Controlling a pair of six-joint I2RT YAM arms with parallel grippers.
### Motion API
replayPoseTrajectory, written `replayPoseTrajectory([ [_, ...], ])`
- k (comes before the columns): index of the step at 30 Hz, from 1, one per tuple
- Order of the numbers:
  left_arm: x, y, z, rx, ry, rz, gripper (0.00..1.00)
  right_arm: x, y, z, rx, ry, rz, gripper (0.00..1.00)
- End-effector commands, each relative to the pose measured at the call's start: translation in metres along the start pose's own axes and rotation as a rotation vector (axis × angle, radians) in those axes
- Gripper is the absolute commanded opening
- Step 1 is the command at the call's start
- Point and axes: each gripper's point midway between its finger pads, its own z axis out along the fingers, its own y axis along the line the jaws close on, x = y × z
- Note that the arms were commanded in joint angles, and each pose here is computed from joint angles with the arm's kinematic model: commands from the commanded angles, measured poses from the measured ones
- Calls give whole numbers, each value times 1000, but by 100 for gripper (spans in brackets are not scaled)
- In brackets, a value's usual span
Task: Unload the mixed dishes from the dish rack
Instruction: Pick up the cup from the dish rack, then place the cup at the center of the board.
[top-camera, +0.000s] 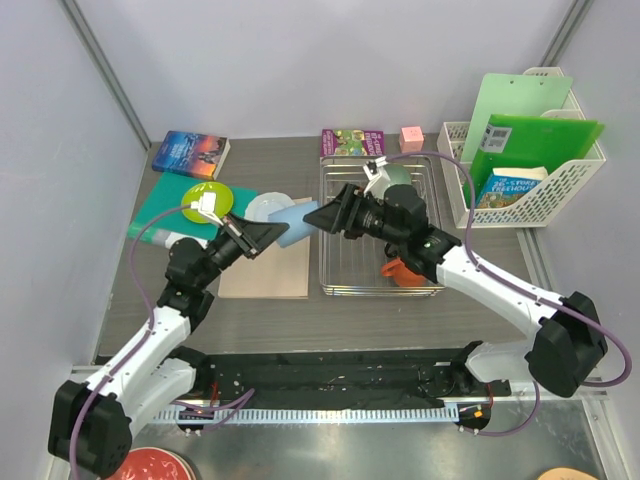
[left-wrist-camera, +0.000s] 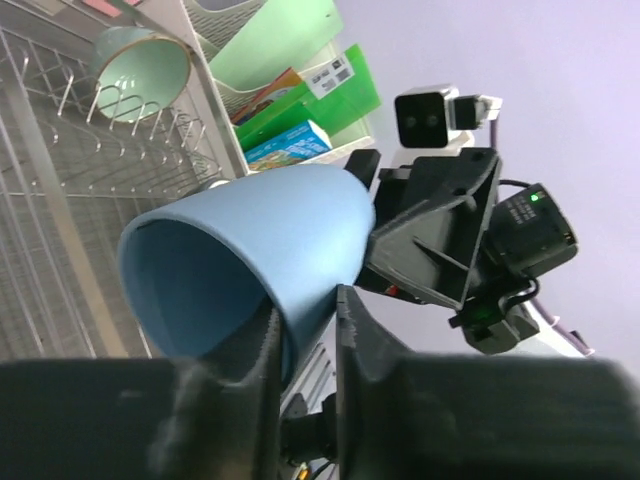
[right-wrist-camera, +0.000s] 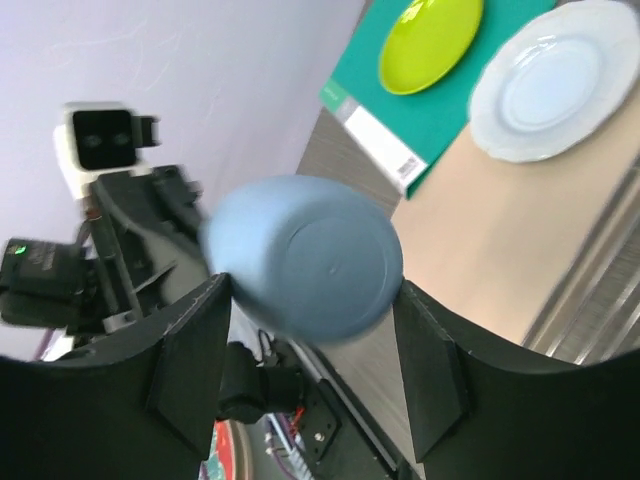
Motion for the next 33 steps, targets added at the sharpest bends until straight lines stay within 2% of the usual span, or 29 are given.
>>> replayPoseTrajectory([
  [1, 0, -15, 2, 45, 20, 46, 0, 7, -2, -3, 21, 13, -71, 36],
  [4, -8, -8, 6, -45, 16, 66, 0, 1, -30, -12, 187, -14, -93, 88],
  [5, -15, 0, 8, -107, -4, 83, 0, -18, -56, -21, 351, -120, -104, 92],
  [6, -21, 9, 9, -172, -14, 141, 0, -17, -69, -35, 440, -120, -121, 93],
  [7, -18, 31, 3, -308, 19, 139, 0, -20, -77, -42, 487, -141, -132, 95],
  [8, -35, 20, 7, -344, -6, 178, 0, -24, -84, -49, 531, -165, -143, 95],
  [9, -41, 46, 2, -493, 0, 229, 0, -27, -89, -61, 570, -196, -154, 95],
  [10, -48, 53, 2, -557, 2, 254, 0, -29, -92, -66, 583, -214, -158, 94],
  [11, -73, 53, 10, -632, -54, 294, 0, -27, -98, -72, 605, -228, -162, 95],
  [13, -82, 76, 4, -795, -17, 340, 0, -32, -94, -81, 597, -263, -164, 93],
  [14, -100, 59, 14, -795, -46, 372, 0, -32, -94, -83, 598, -269, -167, 93],
  [15, -99, 91, 13, -924, 1, 375, 0, -31, -95, -84, 600, -270, -171, 92],
  [18, -118, 97, 29, -1007, 23, 421, 0, -31, -96, -89, 606, -260, -186, 92],
  [19, -118, 121, 35, -1078, 59, 431, 0, -29, -96, -89, 606, -253, -188, 92],
  [21, -127, 125, 46, -1118, 71, 442, 0, -27, -97, -91, 611, -240, -194, 92],
  [22, -122, 148, 50, -1173, 112, 441, 0, -26, -97, -92, 612, -238, -197, 92],
  [24, -121, 159, 55, -1211, 148, 444, 0, -24, -98, -95, 611, -233, -204, 92],
  [25, -126, 157, 62, -1206, 142, 448, 0, -23, -99, -97, 615, -231, -207, 92],
  [27, -119, 179, 66, -1254, 193, 439, 0, -24, -99, -100, 615, -238, -214, 92],
  [33, -104, 207, 87, -1234, 240, 395, 0, -24, -101, -102, 621, -237, -225, 92],
])
